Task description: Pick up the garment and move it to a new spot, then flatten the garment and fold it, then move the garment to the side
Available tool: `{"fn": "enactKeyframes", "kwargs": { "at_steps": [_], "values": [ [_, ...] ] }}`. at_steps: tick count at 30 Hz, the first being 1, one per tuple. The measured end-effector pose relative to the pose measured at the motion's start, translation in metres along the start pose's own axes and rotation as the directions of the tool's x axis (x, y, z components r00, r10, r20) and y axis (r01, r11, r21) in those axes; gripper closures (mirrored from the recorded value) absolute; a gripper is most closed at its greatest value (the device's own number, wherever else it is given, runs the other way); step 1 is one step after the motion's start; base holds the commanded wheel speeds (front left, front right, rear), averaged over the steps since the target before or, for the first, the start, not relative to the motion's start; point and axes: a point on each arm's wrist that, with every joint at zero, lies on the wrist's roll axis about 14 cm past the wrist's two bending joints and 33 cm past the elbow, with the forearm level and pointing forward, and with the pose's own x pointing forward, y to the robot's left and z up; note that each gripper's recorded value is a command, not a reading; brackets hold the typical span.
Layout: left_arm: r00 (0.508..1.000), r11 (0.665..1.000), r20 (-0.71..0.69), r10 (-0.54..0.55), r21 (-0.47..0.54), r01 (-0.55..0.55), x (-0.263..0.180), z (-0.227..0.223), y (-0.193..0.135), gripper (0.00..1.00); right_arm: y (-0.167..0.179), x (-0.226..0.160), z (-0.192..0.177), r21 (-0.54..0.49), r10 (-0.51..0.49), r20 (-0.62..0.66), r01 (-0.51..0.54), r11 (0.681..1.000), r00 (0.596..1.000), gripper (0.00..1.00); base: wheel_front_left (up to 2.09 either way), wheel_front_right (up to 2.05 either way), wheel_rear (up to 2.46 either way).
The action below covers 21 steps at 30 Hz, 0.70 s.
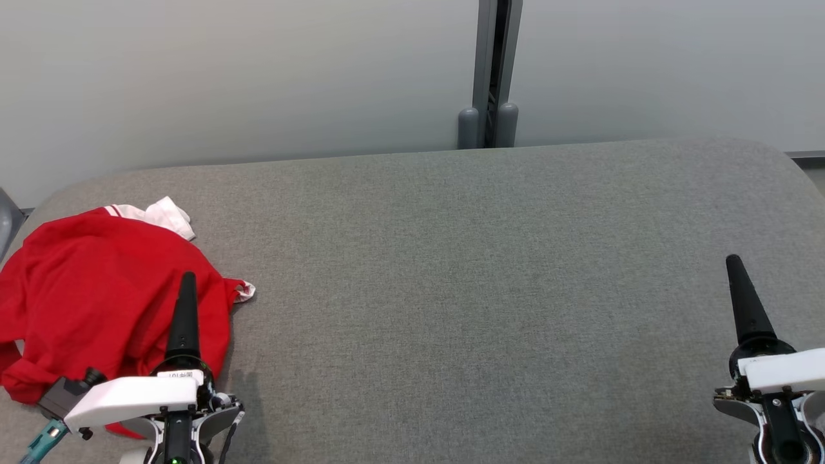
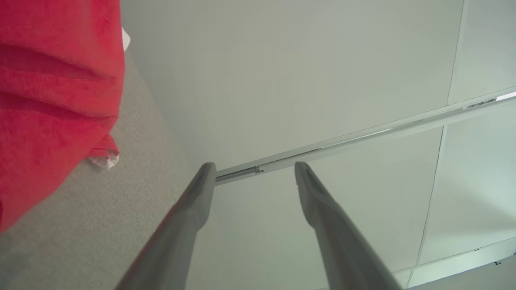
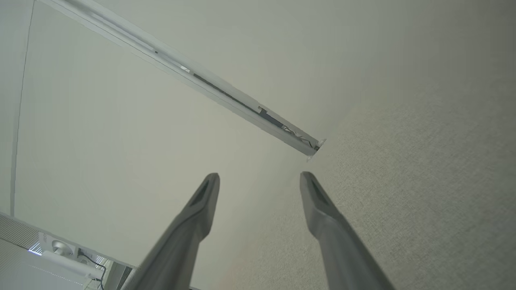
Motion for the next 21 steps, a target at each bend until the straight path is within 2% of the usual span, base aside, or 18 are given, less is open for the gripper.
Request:
{"fn": "enactKeyframes", "kwargs": {
  "at_steps": [7, 12, 17, 21],
  "values": [
    [0.998, 0.996, 0.032, -0.049, 0.081, 0.046, 0.001, 0.009, -0.014, 0.00, 0.025, 0.006, -0.002, -0.212, 0.077, -0.007, -0.077, 0.974, 0.997, 0.00, 0.00, 0.00, 0.00],
    [0.995, 0.989, 0.062, -0.077, 0.133, 0.068, 0.001, 0.018, -0.022, 0.00, 0.046, 0.010, -0.007, -0.352, 0.142, -0.021, -0.140, 0.925, 0.990, 0.00, 0.00, 0.00, 0.00],
    [0.990, 0.972, 0.080, -0.117, 0.212, 0.097, 0.001, 0.025, -0.032, 0.00, 0.061, 0.011, -0.012, -0.439, 0.190, -0.033, -0.185, 0.879, 0.981, 0.00, 0.00, 0.00, 0.00],
    [0.984, 0.940, 0.081, -0.156, 0.318, 0.123, -0.001, 0.027, -0.044, 0.00, 0.073, 0.013, -0.013, -0.477, 0.230, -0.031, -0.216, 0.852, 0.973, 0.00, 0.00, 0.00, 0.00]
  ]
}}
